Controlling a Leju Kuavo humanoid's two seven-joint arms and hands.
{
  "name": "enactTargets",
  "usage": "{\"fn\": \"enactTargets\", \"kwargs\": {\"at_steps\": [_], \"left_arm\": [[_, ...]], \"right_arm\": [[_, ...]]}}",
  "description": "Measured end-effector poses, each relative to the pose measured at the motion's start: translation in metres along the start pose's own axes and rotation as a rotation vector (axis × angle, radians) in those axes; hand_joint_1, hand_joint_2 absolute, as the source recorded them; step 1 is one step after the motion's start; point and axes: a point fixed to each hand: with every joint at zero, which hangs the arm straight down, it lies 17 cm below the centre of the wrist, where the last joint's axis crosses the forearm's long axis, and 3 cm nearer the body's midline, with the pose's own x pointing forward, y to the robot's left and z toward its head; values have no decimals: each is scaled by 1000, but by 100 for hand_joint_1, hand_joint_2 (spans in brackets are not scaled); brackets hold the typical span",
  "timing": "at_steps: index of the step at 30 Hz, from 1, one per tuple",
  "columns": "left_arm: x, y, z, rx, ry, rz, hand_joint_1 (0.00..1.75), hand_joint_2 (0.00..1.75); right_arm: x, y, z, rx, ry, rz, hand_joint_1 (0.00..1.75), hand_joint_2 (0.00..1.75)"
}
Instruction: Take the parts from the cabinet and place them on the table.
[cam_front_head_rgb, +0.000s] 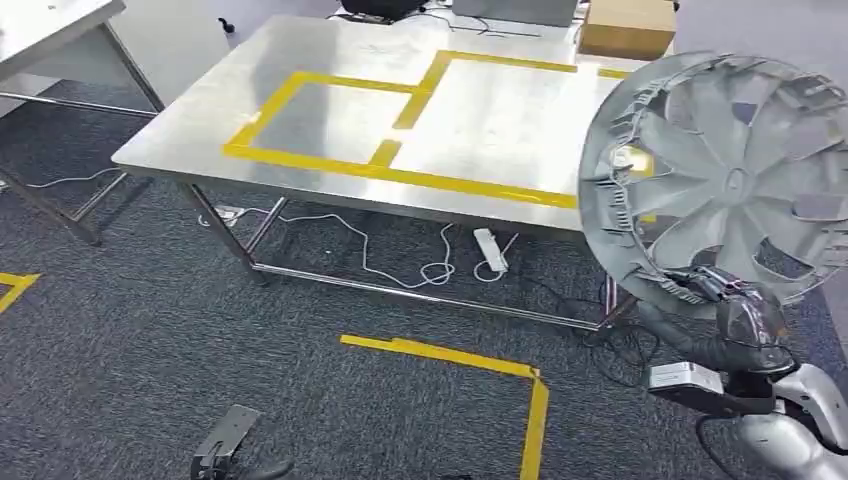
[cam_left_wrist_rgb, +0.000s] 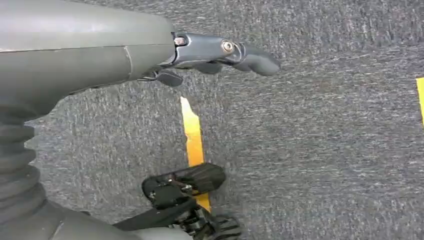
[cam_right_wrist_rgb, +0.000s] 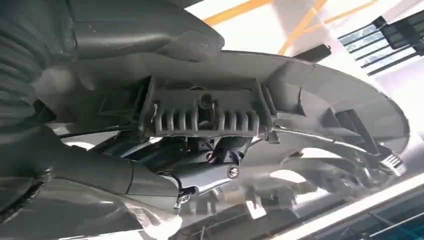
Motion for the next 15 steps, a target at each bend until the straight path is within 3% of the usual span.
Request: {"fn": "enactTargets", "kwargs": {"at_steps": [15], "left_arm": [[-15,7,4,4,11,-6,0,175]], "right_arm": [[13,4,11,15,13,-13,175,175]]}}
